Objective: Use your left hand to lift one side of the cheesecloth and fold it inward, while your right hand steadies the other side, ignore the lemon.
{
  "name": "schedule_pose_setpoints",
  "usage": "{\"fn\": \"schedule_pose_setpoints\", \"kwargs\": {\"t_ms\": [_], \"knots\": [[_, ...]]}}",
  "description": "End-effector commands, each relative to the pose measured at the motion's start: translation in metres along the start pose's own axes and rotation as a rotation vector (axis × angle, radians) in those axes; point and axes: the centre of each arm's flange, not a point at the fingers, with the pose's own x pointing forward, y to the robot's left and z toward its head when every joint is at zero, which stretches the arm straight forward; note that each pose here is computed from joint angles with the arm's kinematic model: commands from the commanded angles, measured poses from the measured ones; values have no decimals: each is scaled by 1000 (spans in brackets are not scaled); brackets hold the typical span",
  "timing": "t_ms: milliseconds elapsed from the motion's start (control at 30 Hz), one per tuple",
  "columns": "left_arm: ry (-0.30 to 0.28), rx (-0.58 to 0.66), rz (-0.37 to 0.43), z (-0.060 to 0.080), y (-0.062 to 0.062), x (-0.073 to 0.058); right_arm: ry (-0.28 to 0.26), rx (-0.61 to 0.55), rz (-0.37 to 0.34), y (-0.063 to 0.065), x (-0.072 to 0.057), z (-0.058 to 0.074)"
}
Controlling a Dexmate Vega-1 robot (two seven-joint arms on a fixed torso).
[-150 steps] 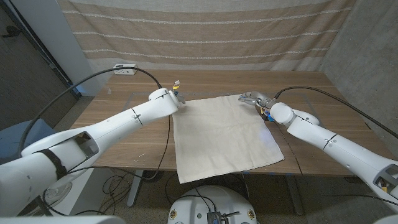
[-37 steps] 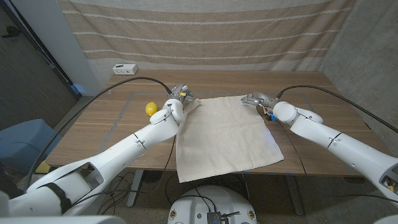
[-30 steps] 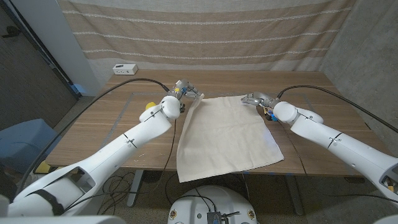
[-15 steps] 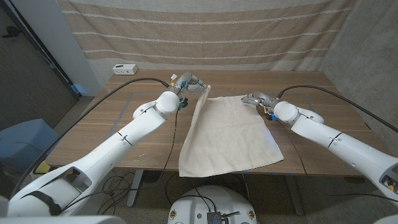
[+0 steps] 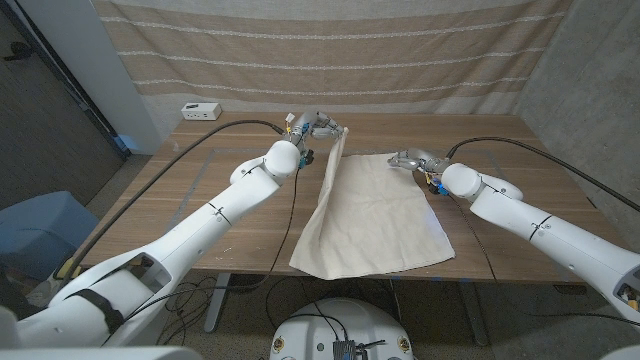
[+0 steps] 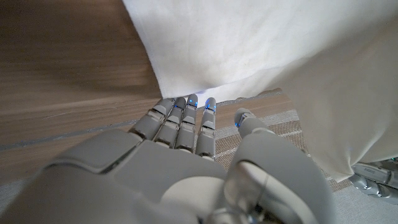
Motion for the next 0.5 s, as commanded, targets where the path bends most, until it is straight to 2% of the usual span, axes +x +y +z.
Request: {"fn": "schedule_pose_setpoints", "kwargs": {"t_ms": [33, 233, 500], "knots": [[-68, -28, -37, 25, -23, 23, 1, -10, 31, 5, -3, -11], [-86, -61, -80, 37, -36, 32, -3, -10, 44, 6, -2, -16], [-113, -65, -83, 53, -54, 39, -12, -18, 61, 5, -2, -23]]}}
